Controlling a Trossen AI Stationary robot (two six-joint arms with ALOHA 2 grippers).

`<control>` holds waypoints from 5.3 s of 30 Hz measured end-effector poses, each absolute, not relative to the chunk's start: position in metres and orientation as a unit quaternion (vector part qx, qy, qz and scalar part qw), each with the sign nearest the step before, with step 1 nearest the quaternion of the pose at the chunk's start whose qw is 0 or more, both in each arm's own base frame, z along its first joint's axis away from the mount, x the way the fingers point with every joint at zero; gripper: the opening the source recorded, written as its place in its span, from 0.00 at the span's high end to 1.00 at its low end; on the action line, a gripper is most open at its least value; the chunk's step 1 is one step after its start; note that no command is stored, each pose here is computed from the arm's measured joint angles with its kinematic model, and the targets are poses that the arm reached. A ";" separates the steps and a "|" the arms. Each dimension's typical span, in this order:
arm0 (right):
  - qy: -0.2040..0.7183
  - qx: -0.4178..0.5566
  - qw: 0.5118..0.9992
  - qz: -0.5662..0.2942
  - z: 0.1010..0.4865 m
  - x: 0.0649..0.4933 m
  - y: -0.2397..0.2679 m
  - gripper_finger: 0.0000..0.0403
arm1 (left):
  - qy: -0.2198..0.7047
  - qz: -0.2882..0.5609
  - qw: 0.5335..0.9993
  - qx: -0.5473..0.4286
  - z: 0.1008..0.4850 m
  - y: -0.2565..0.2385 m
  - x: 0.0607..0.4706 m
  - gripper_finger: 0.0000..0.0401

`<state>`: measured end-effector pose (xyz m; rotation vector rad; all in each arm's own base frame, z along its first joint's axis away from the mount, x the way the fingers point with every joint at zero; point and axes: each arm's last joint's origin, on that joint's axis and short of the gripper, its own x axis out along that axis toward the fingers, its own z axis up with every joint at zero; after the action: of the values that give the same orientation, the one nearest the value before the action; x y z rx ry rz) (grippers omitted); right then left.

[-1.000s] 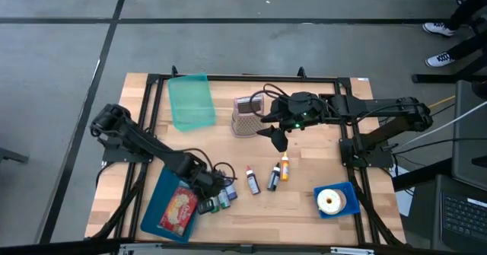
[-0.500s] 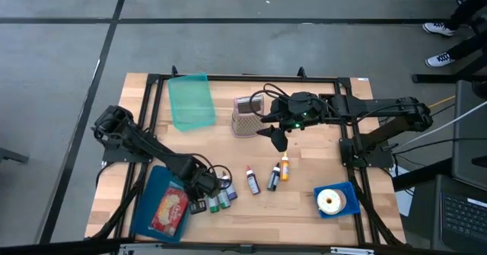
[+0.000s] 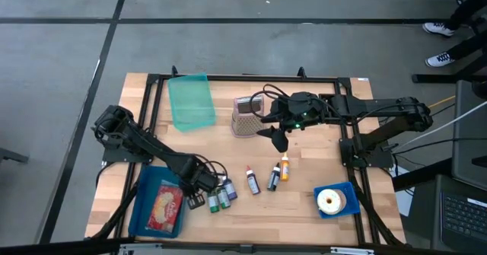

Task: Pick & Place Food Item
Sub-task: Adjust the dark blue bin, then put the left green food coloring into the green bin

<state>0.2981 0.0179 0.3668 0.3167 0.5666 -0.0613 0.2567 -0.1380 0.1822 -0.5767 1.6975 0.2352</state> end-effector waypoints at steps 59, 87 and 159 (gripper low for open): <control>0.312 0.087 0.945 0.049 0.362 0.295 0.021 0.43 | 0.500 0.425 0.457 -0.601 0.178 -0.124 0.311 0.49; 0.326 0.077 0.940 0.057 0.360 0.293 0.020 0.43 | 0.528 0.432 0.438 -0.586 0.141 -0.126 0.323 0.72; 0.225 0.252 0.930 -0.143 0.371 0.299 -0.039 0.43 | 0.698 0.236 0.671 0.080 0.195 0.248 0.220 0.70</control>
<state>0.2989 -0.0385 0.3711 0.5167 0.4606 -0.2926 0.2198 0.2482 0.1947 0.1805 1.5737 0.5316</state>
